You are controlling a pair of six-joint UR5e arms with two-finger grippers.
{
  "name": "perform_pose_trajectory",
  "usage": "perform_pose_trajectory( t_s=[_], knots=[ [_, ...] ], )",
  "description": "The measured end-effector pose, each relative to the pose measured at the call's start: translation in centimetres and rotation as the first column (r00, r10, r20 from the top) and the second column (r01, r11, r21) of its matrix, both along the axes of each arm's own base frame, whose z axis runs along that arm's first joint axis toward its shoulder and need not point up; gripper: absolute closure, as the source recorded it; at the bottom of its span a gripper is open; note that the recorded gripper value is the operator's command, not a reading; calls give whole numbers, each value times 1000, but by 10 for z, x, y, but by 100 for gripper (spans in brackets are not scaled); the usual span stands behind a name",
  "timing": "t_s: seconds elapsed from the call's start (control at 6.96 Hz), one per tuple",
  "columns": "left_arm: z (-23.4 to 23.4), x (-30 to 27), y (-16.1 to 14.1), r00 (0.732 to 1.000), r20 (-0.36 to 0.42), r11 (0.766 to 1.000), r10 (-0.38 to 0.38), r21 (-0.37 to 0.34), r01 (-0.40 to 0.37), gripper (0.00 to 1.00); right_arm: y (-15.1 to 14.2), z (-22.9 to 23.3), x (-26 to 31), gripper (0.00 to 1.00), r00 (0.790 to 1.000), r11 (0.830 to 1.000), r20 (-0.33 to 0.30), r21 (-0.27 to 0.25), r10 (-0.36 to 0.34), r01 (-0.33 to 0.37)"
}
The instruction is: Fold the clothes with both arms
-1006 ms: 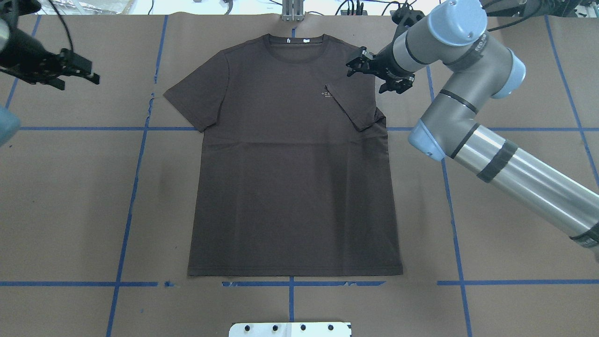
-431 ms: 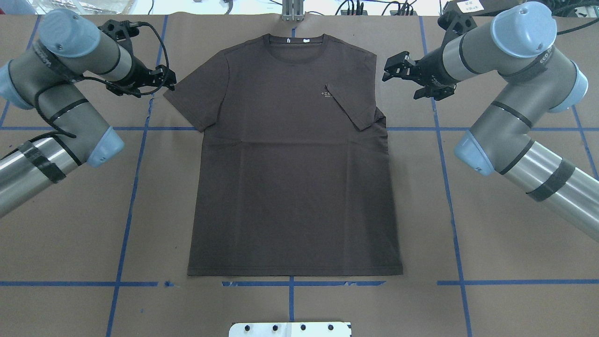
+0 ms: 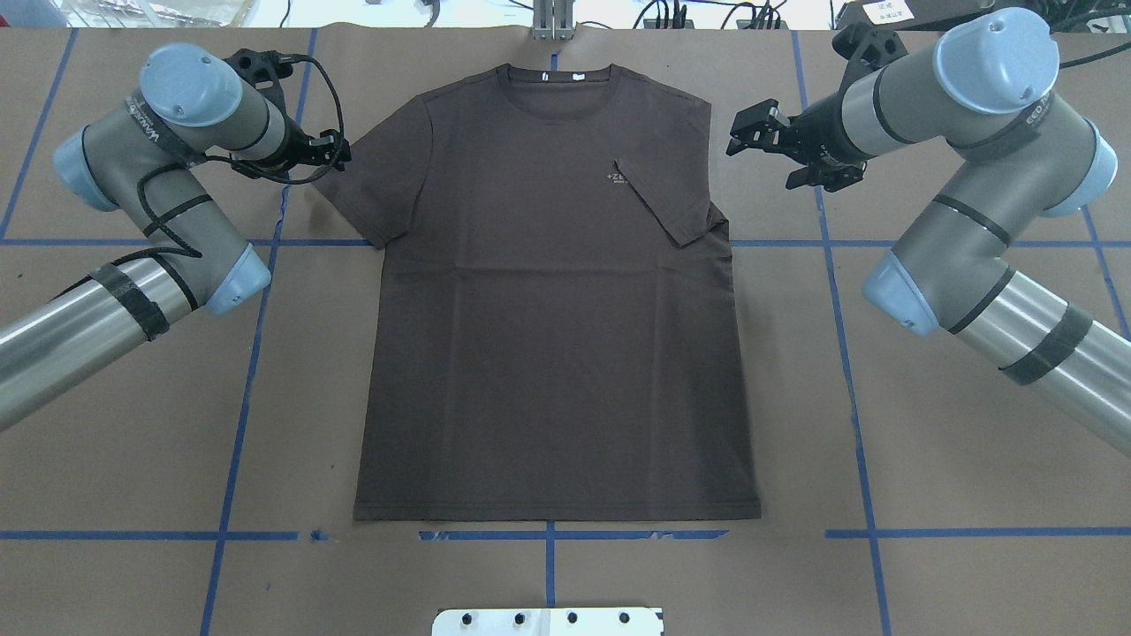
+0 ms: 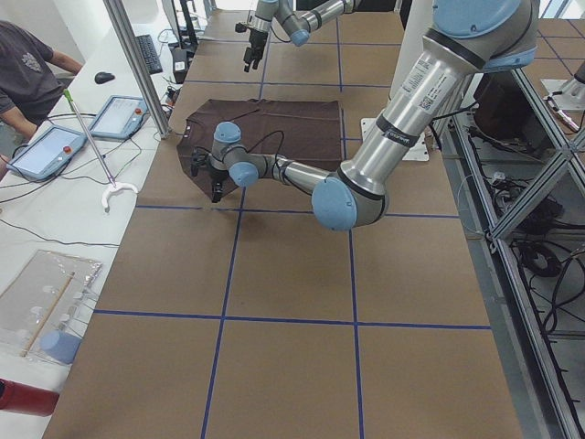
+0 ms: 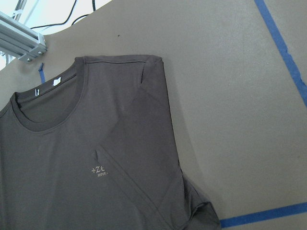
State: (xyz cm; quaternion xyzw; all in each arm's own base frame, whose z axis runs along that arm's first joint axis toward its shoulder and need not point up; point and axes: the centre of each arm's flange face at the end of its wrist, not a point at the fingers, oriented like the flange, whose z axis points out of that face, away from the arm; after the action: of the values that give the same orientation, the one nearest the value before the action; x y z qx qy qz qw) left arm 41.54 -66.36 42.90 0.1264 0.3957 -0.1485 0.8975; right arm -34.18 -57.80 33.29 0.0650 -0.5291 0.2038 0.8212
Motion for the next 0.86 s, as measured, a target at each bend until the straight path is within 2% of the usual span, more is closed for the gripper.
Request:
perform_pose_trajectory(
  t_s=[0.14, 0.29, 0.43, 0.58, 0.86],
  knots=[
    [4, 3, 0, 1000, 2, 1000, 1, 1, -1, 28, 0, 0, -1, 0, 1000, 1000, -1, -1, -1, 1],
    [6, 4, 0, 1000, 4, 1000, 2, 0, -2, 40, 0, 1, -1, 0, 1000, 1000, -1, -2, -1, 1],
    [8, 5, 0, 1000, 4, 1000, 2, -1, -2, 92, 0, 1, -1, 0, 1000, 1000, -2, -2, -1, 1],
    [8, 5, 0, 1000, 4, 1000, 1, -3, -1, 100, 1, 1, -1, 0, 1000, 1000, -1, -2, -1, 1],
    [7, 6, -1, 1000, 3, 1000, -1, -6, 1, 100, 2, 3, 0, 0, 1000, 1000, -1, -4, 0, 0]
  ],
)
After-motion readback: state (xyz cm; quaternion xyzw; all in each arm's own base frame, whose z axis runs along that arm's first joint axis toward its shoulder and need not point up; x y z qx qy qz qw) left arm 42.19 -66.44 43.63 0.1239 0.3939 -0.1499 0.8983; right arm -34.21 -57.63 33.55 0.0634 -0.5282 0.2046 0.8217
